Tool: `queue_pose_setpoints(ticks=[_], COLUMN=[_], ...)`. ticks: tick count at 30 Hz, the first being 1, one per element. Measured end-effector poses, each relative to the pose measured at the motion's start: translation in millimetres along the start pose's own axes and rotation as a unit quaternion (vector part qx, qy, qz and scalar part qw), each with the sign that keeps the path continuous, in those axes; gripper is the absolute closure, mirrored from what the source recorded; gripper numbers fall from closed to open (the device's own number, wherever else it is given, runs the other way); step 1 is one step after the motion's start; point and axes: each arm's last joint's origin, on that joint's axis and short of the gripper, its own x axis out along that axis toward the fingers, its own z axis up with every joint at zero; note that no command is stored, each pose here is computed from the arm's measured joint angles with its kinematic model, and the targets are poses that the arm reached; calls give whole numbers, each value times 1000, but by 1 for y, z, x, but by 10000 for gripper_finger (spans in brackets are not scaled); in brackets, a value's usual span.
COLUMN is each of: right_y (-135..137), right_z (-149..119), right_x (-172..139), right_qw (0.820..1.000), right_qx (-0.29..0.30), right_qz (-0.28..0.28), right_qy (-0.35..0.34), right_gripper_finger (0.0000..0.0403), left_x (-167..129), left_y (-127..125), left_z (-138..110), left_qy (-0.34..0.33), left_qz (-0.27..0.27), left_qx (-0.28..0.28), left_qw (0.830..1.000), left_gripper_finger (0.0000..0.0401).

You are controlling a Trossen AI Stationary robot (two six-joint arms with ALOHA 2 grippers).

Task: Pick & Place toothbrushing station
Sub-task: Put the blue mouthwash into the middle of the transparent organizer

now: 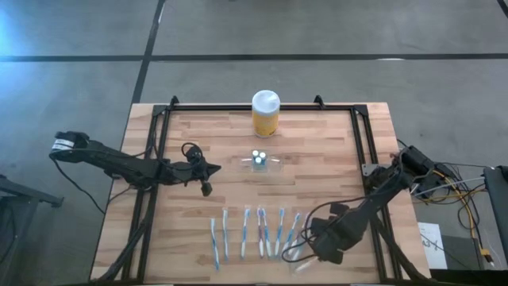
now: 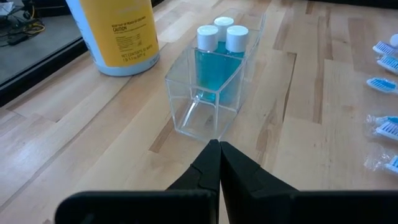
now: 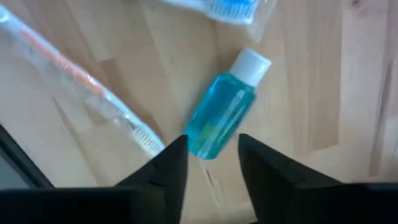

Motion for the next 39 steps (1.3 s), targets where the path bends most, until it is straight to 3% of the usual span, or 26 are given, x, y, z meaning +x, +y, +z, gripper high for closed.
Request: queue_pose_setpoints(ticks=[7, 11, 23, 31, 39], right_y=[-3, -12, -34, -42, -42], right_z=[1, -3, -14, -18, -17], right_x=[15, 30, 65, 75, 74], right_qw=[1000, 999, 992, 994, 997], right_qx=[7, 39, 109, 96, 67], right_qz=[5, -18, 45, 35, 22], right_qy=[-3, 9, -34, -33, -39], right_gripper_finger=[177, 147, 102, 122, 229], left_x=[0, 0, 0, 0, 0], left_y=[0, 0, 0, 0, 0], left_z=[0, 0, -1, -1, -1], left_qy=[0, 2, 3, 4, 3], left_qz=[0, 0, 0, 1, 1], left_qx=[-1, 0, 0, 0, 0], left_qw=[1000, 1000, 1000, 1000, 1000], left_gripper_finger=[394, 394, 394, 394, 394])
